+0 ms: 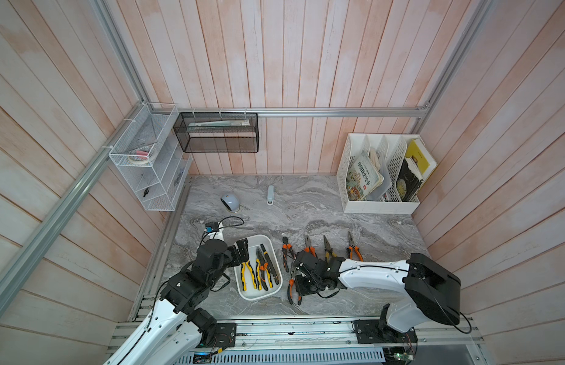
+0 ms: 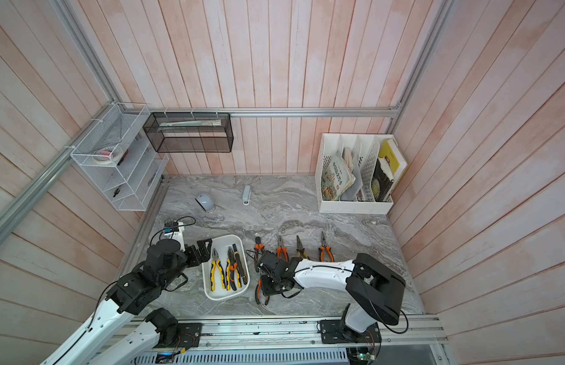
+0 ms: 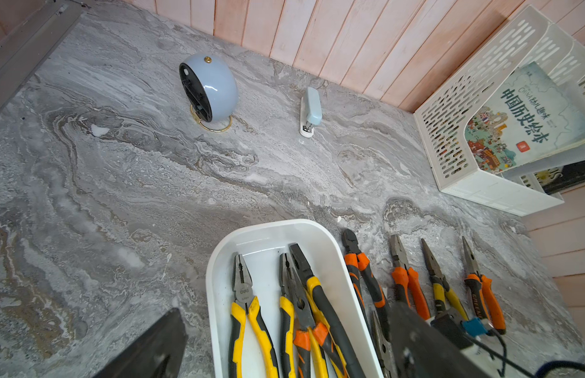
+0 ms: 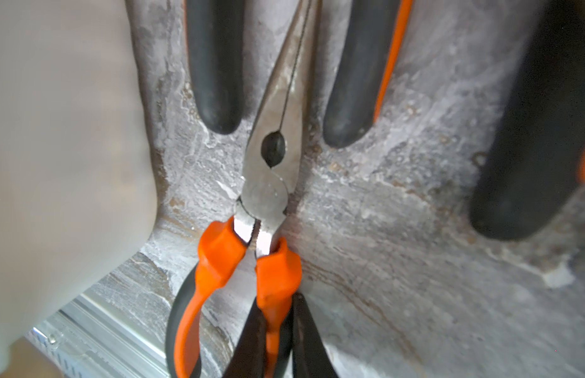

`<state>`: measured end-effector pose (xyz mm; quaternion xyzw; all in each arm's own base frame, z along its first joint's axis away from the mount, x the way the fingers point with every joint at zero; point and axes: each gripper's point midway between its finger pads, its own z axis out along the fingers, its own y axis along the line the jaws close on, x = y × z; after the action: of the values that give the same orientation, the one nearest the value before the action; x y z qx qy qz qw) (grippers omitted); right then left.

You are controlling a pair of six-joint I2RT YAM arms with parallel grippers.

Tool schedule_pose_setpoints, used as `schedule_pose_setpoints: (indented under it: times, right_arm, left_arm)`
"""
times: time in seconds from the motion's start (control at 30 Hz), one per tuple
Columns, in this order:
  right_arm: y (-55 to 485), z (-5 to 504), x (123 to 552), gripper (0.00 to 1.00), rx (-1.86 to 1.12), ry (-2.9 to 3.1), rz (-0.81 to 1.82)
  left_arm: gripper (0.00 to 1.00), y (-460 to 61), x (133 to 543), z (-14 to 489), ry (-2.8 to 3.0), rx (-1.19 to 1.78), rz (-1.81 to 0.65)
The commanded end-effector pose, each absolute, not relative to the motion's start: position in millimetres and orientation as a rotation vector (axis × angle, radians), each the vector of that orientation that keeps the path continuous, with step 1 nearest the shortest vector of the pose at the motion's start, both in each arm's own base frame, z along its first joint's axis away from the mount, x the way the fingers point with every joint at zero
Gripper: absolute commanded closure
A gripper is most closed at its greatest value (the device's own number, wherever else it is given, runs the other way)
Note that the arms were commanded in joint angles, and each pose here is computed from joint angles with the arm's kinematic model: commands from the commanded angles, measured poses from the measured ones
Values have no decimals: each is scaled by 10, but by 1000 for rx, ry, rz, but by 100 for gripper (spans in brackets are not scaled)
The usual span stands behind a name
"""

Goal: Take the pliers out of the storage box
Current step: Place the pliers at the center of the board.

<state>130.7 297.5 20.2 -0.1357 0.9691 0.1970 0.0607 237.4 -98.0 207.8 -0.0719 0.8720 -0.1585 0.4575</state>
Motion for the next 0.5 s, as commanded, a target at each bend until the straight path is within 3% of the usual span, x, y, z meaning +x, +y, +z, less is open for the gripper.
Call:
schedule_pose_setpoints:
  times: [0.0, 0.47]
  right_arm:
    - [2988, 169, 1333, 100, -403, 2949, 581]
    - [3015, 122, 1330, 100, -417, 2972, 575]
  left_arm:
    - [0, -995, 2385, 2096, 2138, -162, -392]
    - [0, -1005, 2385, 2073, 2147, -157, -386]
